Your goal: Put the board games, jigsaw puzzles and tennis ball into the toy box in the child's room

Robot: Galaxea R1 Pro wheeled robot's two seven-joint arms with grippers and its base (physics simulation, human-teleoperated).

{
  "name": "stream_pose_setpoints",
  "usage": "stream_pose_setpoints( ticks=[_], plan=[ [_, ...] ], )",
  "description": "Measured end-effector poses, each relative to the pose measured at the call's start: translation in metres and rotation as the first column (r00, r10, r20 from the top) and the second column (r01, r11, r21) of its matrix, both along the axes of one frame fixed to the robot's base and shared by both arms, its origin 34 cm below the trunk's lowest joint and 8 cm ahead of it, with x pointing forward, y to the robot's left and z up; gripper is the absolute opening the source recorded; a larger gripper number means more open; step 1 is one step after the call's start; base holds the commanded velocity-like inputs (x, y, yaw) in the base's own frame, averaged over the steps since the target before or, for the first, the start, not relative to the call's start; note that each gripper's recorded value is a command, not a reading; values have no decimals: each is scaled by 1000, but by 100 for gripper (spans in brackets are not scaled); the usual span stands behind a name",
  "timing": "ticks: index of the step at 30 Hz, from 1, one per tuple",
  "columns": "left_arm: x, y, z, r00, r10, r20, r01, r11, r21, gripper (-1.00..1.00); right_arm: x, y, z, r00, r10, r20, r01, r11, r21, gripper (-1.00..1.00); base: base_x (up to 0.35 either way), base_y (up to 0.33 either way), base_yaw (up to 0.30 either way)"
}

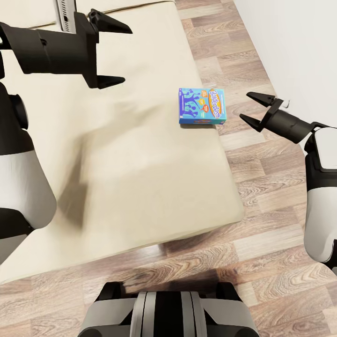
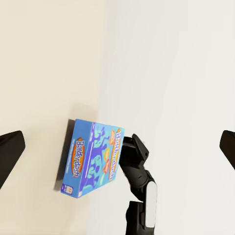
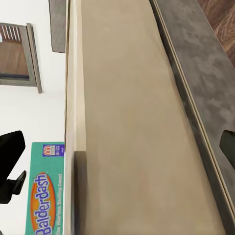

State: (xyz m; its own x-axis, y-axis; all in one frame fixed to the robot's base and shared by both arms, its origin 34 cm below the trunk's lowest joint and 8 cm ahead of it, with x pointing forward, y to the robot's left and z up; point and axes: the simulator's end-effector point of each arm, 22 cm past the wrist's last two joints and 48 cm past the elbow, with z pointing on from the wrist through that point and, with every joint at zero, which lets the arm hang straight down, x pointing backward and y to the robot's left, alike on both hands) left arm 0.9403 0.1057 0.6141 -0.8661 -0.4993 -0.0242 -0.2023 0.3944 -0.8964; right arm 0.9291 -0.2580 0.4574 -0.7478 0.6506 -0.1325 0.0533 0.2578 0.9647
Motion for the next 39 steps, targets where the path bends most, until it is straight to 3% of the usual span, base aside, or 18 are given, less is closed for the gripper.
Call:
stream_pose_setpoints(
  ticks=[14, 39],
  plan=[
    [1, -18, 12, 1000, -25, 14, 25, 999, -19, 100, -2, 2, -1, 1000, 7, -2, -7, 1000, -1, 100, 0, 0, 28],
    [1, -20, 14, 999, -28, 15, 28, 999, -23, 100, -20, 4, -21, 999, 11, -42, -12, 1000, -2, 100, 0, 0, 22]
  ],
)
